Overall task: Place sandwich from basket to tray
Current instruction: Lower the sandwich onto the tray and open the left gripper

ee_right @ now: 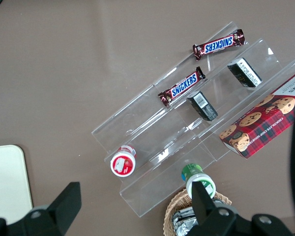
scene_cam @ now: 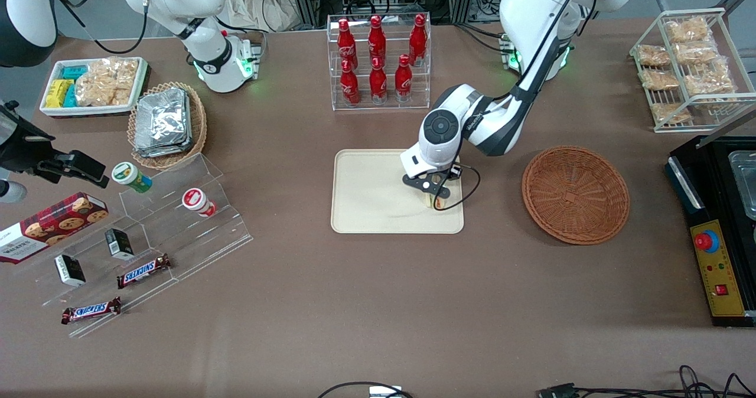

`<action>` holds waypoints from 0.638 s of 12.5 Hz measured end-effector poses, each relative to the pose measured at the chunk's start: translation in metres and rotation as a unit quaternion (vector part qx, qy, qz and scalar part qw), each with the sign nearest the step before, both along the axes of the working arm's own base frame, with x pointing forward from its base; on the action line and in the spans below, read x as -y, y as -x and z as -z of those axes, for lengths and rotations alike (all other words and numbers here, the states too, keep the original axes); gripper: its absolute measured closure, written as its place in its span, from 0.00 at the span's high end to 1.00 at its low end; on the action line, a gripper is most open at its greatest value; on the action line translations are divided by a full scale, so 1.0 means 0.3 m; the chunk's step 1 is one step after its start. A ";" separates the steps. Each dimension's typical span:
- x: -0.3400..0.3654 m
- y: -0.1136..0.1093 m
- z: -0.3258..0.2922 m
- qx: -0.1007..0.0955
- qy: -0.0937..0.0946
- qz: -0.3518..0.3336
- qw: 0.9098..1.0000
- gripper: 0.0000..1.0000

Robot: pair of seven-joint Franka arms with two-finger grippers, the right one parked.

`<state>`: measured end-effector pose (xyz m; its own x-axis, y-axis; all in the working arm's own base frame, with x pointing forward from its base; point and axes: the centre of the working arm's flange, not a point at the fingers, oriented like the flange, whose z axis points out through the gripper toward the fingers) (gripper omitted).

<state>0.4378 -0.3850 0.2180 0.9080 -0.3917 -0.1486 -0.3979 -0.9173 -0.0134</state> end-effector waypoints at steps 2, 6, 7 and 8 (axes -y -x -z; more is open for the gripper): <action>0.000 0.000 0.000 0.003 -0.003 0.004 1.000 0.67; -0.008 -0.033 -0.047 0.013 -0.001 -0.011 1.000 1.00; -0.017 -0.055 -0.087 0.022 0.001 -0.031 0.999 1.00; -0.035 -0.081 -0.133 0.034 0.003 -0.055 0.998 1.00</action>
<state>0.4622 -0.3745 0.2579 0.9534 -0.2898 -0.0842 -0.2932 -0.9555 -0.0316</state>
